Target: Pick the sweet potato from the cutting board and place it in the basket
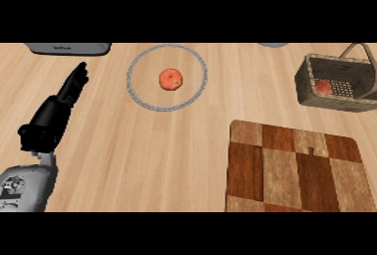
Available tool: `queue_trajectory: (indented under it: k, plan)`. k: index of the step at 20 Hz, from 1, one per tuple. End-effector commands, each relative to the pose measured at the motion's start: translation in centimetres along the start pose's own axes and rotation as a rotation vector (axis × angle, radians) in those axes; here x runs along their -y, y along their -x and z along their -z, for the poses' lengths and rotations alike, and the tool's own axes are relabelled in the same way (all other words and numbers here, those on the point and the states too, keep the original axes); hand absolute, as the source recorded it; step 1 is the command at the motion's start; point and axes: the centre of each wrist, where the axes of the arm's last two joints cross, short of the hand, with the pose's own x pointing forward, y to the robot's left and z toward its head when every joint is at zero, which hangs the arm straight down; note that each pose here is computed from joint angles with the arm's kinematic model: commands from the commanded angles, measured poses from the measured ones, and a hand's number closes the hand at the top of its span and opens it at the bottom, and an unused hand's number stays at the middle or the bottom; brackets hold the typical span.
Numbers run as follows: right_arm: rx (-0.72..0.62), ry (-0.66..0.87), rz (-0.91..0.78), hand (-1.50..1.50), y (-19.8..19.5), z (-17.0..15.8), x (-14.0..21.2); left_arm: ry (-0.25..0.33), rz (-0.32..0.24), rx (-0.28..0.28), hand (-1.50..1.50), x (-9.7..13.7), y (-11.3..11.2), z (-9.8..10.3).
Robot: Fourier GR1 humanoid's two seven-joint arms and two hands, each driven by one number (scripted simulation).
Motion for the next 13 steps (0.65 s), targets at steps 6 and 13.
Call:
queue_trajectory:
  k: [6,13]
  plan:
    - [-0.05,0.292,0.423,-1.5,3.2,-4.2,2.3,0.007,-0.004,0.018,0.0,-0.1,0.1,-0.4]
    - [-0.117,0.512,0.527,-1.5,7.1,-8.8,3.1,0.015,0.003,0.045,0.0,0.1,-0.6,0.2]
